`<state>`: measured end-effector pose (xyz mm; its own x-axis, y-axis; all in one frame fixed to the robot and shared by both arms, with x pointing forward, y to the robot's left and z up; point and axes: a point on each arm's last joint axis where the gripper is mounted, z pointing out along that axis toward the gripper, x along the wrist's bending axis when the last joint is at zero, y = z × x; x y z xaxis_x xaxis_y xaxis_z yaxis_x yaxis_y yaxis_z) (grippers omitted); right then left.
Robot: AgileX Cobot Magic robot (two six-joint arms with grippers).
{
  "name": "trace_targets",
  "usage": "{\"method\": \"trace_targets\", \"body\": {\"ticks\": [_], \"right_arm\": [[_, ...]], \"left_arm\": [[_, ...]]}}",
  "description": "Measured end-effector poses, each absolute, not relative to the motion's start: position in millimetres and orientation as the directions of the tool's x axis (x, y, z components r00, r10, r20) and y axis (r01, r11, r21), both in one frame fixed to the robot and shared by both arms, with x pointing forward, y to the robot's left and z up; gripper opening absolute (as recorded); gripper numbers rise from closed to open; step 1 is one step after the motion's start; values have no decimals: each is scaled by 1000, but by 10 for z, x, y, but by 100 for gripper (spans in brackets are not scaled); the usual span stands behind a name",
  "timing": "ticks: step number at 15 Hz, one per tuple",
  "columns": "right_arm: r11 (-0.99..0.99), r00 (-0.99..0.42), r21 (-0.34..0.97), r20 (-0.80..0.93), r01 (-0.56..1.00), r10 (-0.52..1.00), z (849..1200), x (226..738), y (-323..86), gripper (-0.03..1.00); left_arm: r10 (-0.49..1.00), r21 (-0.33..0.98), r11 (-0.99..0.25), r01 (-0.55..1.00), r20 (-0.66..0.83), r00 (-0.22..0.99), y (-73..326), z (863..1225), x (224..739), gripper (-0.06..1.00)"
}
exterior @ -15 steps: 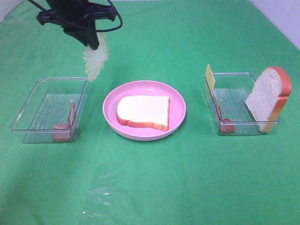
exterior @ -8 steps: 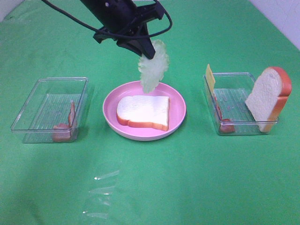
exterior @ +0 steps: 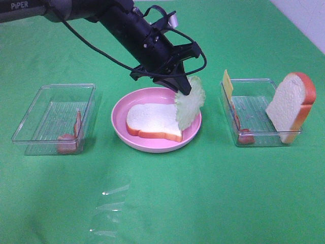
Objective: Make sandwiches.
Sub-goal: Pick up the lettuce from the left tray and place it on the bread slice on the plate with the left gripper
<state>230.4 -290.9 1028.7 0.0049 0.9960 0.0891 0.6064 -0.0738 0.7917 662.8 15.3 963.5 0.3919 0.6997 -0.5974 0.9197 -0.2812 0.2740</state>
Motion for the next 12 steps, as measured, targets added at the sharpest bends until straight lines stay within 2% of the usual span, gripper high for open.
{"method": "trace_targets", "body": {"ticks": [4, 7, 12], "right_arm": [[-74, 5, 792, 89, 606, 996, 10287, 2304, -2909, 96], [-74, 5, 792, 89, 606, 996, 10287, 2304, -2909, 96], [-74, 5, 792, 89, 606, 996, 10287, 2304, -2909, 96]], "left_arm": [[710, 277, -285, 918, -583, 396, 150, 9544, 6651, 1], [762, 301, -303, 904, -493, 420, 211, 9484, 6699, 1], [869, 279, -264, 923, -347, 353, 348, 9395, 6769, 0]]}}
